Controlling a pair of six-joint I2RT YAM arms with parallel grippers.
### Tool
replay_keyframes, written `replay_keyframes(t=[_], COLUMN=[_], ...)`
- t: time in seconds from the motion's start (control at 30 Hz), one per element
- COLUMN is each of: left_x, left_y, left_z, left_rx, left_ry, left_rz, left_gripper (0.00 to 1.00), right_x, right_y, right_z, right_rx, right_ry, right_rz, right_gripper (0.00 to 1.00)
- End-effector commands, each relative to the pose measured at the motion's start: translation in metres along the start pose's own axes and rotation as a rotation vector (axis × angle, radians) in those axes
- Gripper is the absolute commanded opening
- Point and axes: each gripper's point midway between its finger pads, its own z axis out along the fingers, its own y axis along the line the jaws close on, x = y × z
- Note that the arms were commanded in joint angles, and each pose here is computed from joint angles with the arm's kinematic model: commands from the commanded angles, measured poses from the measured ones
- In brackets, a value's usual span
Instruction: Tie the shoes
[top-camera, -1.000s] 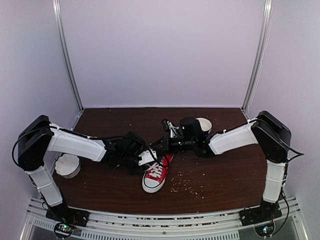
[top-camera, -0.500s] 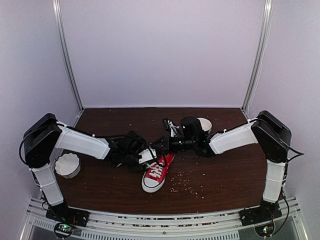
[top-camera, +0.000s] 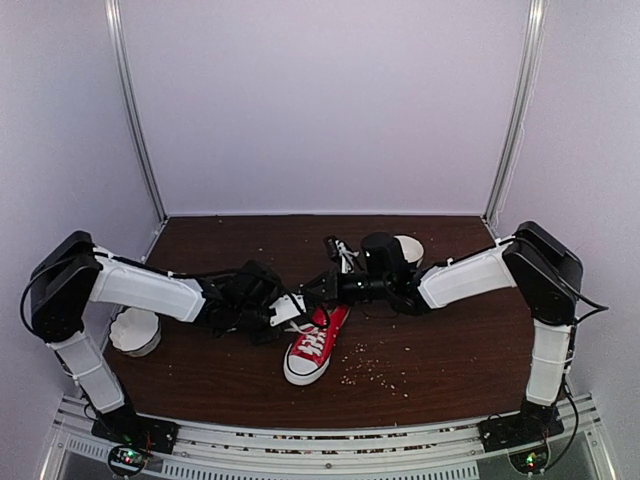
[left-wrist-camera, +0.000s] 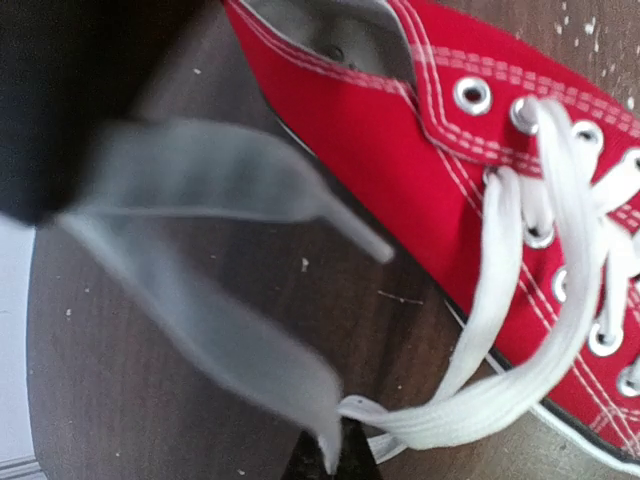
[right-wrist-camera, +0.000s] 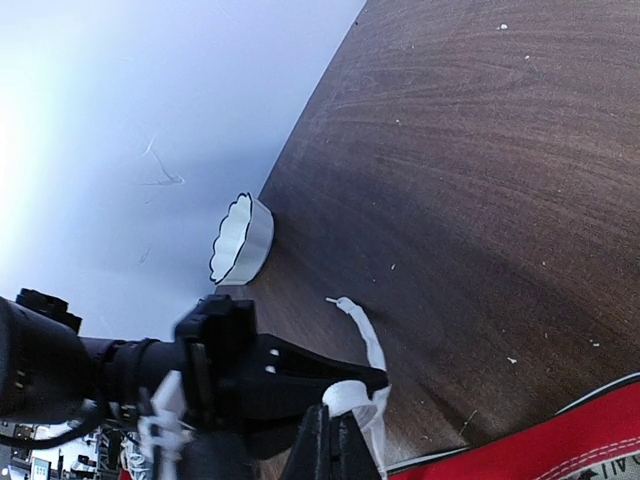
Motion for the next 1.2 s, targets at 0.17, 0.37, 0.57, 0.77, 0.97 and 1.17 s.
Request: replay_keyframes(t=[0.17, 0.37, 0.57, 0.77, 0.97, 1.17], left_x=[-0.049, -0.062, -0.070, -0.081, -0.087, -0.095], left_y=[0.017, 0.016, 0.018, 0.012, 0.007, -0.014], left_z=[-0.057, -0.069, -0.073, -0.082, -0.086, -0.074], left_rx=[-0.052, -0.048, -0.054, -0.024, 0.004, 0.035], left_ry=[-0.232, -0.268, -0.284, -0.341, -0.374, -0.349], left_rz=[-0.072, -0.075, -0.074, -0.064, -0.068, -0.027], left_gripper=[0.00, 0.00, 0.00, 0.00, 0.00, 0.00], right_x=[-0.013, -0.013, 0.013, 0.043, 0.079, 0.104], right_y=[0.018, 0.026, 0.028, 0.030, 0.013, -0.005], right_z=[-0.007, -0.010, -0.012, -0.012, -0.019, -0.042], right_rx=[-0.014, -0.078, -0.154, -0.120, -0.019, 0.125], right_ry=[-0.041, -0.059, 0.024, 0.126, 0.302, 0.471], right_rz=[-0.008, 0.112, 0.223, 0.197, 0.120, 0.007], right_gripper=[0.00, 0.00, 0.00, 0.00, 0.00, 0.12])
